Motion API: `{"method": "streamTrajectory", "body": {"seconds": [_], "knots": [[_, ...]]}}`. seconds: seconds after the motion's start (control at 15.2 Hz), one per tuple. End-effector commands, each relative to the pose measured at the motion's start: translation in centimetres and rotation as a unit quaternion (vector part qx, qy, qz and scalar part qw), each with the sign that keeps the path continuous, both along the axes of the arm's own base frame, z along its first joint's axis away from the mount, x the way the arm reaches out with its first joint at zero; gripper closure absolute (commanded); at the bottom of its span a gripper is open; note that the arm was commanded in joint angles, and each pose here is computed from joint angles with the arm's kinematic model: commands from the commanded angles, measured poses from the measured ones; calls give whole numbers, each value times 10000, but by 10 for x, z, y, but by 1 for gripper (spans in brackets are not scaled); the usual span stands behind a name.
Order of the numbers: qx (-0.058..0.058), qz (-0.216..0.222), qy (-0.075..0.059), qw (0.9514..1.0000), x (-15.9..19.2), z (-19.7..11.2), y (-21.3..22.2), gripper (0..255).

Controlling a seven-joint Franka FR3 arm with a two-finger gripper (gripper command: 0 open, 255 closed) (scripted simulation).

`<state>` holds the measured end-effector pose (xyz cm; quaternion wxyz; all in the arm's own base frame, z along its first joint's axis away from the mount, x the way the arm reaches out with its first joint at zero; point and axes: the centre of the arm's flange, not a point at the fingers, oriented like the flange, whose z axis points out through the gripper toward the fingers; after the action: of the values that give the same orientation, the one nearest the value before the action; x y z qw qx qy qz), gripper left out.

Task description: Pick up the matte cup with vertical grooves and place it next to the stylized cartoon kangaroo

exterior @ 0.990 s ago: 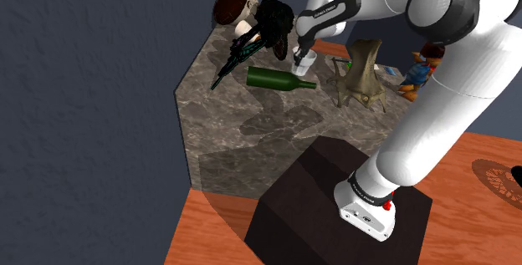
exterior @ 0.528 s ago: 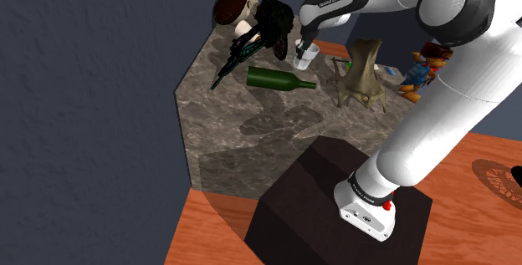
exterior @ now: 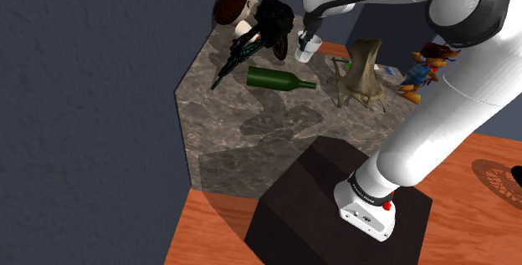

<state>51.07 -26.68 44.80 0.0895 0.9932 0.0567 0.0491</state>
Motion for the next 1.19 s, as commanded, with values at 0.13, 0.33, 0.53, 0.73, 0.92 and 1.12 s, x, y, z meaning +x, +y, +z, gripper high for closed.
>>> {"method": "streamTrajectory", "body": {"seconds": [0.13, 0.33, 0.53, 0.73, 0.92, 1.12], "knots": [[-1, 0, -1, 10000, 0, 21, 0, 255], [-1, 0, -1, 10000, 0, 37, 0, 255], [-1, 0, -1, 10000, 0, 52, 0, 255], [-1, 0, -1, 10000, 0, 68, 0, 255], [-1, 0, -1, 10000, 0, 84, 0, 255], [-1, 0, -1, 10000, 0, 100, 0, 255]]}}
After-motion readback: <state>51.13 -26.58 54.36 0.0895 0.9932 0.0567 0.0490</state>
